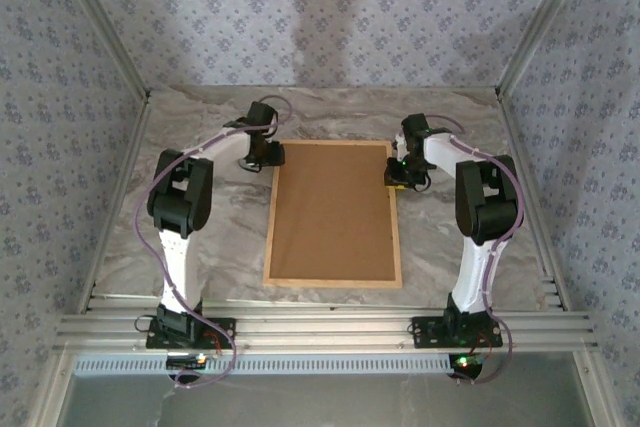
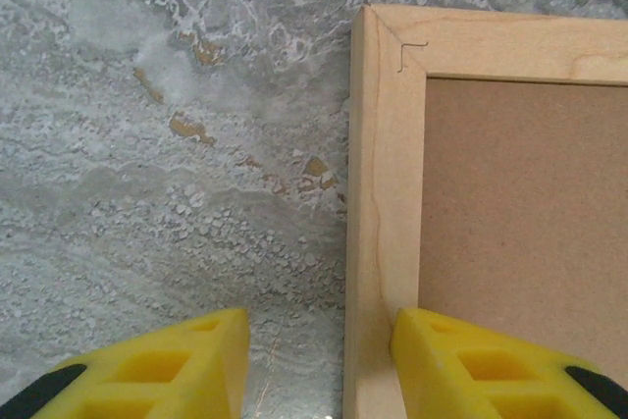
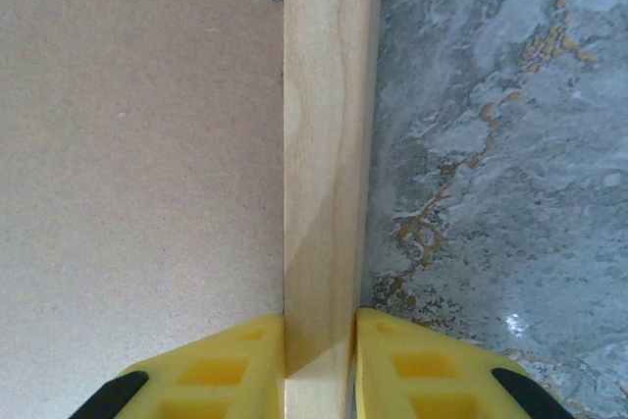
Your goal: Put the photo into the frame
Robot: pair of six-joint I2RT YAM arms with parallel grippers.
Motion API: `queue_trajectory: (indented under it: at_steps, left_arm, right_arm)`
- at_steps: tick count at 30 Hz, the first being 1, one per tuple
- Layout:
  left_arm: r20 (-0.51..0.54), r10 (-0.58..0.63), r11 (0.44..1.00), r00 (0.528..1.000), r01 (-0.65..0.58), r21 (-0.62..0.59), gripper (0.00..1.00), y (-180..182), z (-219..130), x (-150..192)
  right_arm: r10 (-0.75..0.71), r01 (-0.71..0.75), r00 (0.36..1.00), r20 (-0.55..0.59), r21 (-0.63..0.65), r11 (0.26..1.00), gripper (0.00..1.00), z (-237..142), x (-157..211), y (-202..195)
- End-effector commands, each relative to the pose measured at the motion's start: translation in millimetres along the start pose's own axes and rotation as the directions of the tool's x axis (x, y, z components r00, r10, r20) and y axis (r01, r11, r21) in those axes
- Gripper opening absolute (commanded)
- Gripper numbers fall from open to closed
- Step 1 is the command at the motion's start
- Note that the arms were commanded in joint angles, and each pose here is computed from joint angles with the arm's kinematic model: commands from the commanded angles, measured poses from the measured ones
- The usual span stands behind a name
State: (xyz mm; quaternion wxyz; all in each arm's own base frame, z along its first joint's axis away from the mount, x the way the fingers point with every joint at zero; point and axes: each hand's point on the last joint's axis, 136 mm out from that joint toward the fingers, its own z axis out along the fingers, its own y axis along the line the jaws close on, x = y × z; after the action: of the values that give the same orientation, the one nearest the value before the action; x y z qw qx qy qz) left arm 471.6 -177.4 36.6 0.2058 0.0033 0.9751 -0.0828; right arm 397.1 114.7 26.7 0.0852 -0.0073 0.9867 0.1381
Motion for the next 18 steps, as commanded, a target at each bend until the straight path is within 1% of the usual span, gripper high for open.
queue_trajectory:
  at_steps: [1,18]
  left_arm:
    - [-0.109,0.05,0.999,0.993,-0.048,0.02,0.46,-12,24,32]
    - [-0.21,0.123,0.992,0.97,-0.123,0.016,0.48,-26,44,61]
  right_arm:
    - [-0.017,0.018,1.0,-0.023,0.05,0.999,0.24,18,2,-9]
    - [-0.028,0.03,0.999,-0.032,0.053,0.998,0.23,19,4,-7]
